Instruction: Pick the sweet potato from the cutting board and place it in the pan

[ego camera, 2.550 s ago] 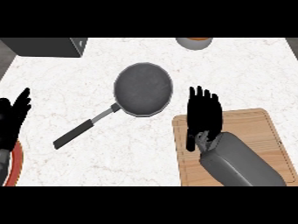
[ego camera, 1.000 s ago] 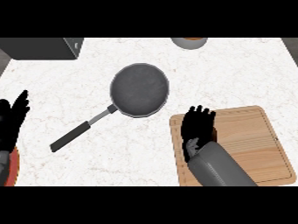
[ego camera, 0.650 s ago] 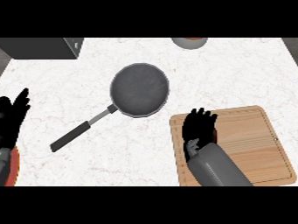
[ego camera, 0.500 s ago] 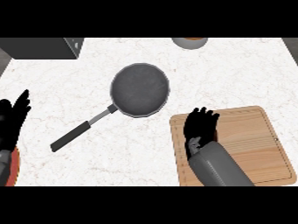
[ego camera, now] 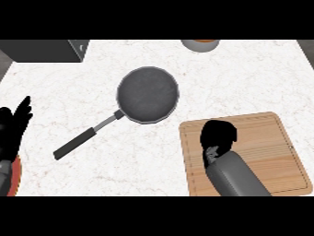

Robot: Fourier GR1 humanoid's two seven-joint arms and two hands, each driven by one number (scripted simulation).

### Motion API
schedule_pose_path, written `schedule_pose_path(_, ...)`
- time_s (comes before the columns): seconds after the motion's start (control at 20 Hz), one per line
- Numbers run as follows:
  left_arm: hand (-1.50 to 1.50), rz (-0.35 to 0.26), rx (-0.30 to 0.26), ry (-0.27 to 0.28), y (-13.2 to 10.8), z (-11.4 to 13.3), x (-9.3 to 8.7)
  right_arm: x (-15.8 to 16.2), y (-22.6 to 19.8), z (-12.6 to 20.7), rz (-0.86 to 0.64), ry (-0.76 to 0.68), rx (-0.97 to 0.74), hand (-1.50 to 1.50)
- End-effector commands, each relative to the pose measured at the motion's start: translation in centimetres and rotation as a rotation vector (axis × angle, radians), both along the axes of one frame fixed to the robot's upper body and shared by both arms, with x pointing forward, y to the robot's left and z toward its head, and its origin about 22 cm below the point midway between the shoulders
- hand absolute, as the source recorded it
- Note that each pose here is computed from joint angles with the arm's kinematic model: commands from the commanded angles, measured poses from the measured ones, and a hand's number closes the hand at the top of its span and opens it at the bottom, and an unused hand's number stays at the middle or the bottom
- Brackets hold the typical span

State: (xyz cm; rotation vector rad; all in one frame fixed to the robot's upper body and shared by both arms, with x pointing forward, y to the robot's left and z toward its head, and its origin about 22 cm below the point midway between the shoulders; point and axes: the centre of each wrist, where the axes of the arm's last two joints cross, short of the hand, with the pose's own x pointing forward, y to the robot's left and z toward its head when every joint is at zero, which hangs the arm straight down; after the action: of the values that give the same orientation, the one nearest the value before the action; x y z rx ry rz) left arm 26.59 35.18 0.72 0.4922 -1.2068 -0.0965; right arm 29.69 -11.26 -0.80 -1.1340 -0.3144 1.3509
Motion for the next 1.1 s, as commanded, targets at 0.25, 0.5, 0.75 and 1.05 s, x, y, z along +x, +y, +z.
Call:
schedule_pose_path(0.25,0.00,-0.006,-0.006,0.015,-0.8,-1.0,-0.7,-0.5,0.2,0.5,-0.003,-0.053,-0.119,1.50)
schedule_pose_path(0.5,0.00,0.023,-0.004,0.008,1.6,0.4,0.5,-3.2,1.1,1.6,-0.053,-0.128,0.007,1.50)
schedule_pose_path(0.75,0.00,0.048,0.003,0.040,0.4,-1.0,-1.2,-7.6,-0.9,2.8,-0.143,-0.356,0.393,1.50)
schedule_pose_path(1.05,0.00,0.034,0.021,0.005,1.1,0.3,-0.4,-10.8,0.7,8.1,0.037,-0.801,0.413,1.50)
